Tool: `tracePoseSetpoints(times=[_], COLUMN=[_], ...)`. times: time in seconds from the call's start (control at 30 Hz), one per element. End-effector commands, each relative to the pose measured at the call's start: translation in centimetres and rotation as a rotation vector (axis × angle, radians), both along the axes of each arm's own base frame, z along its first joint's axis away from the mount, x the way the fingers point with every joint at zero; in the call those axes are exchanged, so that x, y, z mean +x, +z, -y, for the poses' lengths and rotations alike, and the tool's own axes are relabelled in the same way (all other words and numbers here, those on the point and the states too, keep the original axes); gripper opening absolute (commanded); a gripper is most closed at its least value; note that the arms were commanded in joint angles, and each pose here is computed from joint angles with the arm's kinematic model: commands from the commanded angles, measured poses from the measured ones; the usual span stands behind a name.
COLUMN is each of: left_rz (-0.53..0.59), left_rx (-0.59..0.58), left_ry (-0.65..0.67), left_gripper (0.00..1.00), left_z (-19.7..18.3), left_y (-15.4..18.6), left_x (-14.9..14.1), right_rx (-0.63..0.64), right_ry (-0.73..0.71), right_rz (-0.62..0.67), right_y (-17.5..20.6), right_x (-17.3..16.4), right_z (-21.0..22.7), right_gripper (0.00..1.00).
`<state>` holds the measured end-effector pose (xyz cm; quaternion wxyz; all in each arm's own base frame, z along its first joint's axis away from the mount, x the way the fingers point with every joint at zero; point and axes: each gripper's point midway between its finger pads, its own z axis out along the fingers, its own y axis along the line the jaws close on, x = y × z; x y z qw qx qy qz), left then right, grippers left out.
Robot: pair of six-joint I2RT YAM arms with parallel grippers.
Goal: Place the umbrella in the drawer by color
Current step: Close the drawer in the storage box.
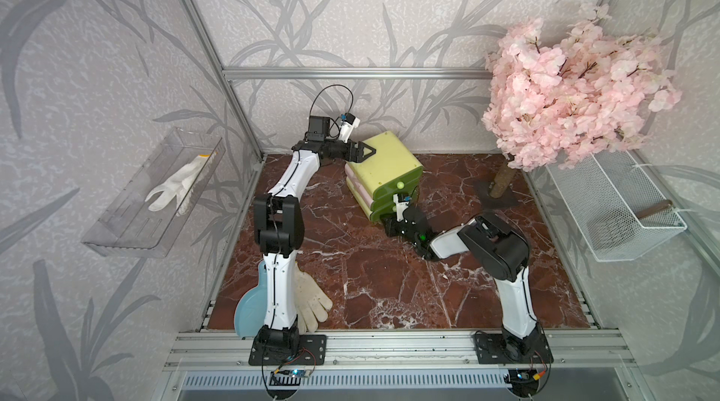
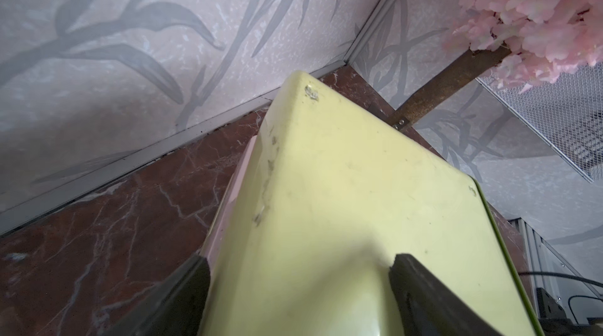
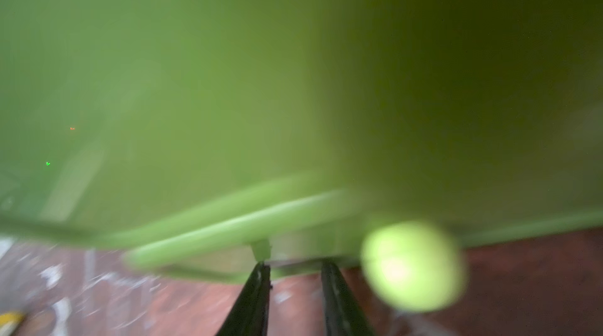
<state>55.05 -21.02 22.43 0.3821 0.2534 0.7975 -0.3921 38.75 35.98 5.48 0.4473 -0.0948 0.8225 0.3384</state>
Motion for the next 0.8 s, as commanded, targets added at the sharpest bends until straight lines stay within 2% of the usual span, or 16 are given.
tracePoseSetpoints(times=[0.0, 0.13, 0.23, 0.3, 0.43, 0.5, 0.57, 0.63, 0.77], left_rz=[-0.366, -0.365, -0.361, -0.347, -0.299, -0.269, -0.23, -0.186, -0.112], left_rx=[-0.047, -0.025, 0.019, 0.033, 0.069, 0.066, 0.071, 0.091, 0.114], left_ry=[-0.202, -0.179, -0.111, -0.045, 0.097, 0.172, 0.256, 0.329, 0.498], left_gripper=[0.91, 0.91, 0.94, 1.0, 1.0, 1.0, 1.0, 1.0, 1.0], left_z=[6.5, 6.0, 5.4, 4.8, 3.2, 2.2, 1.0, -0.3, -3.1], left_y=[-6.7, -6.6, -6.6, -6.1, -3.9, -2.0, -0.1, 1.6, 4.5], left_x=[-8.6, -9.1, -8.2, -6.9, -4.0, -2.6, -1.5, -0.9, -1.3], right_rx=[0.129, 0.114, 0.103, 0.067, -0.004, -0.111, -0.225, -0.303, -0.249], right_ry=[0.035, 0.022, 0.008, -0.003, -0.019, -0.019, -0.039, -0.088, -0.117], right_rz=[0.151, 0.148, 0.141, 0.15, 0.145, 0.104, 0.101, 0.101, 0.085], right_y=[6.9, 6.9, 6.8, 6.8, 8.3, 8.7, 9.8, 11.3, 15.6], right_x=[-2.5, -5.2, -6.2, -6.9, -8.4, -9.2, -9.7, -9.5, -7.5], right_z=[-2.1, -1.4, -0.2, 1.3, 5.0, 7.3, 9.8, 12.8, 17.2], right_gripper=[0.3, 0.32, 0.35, 0.39, 0.46, 0.5, 0.57, 0.69, 0.8])
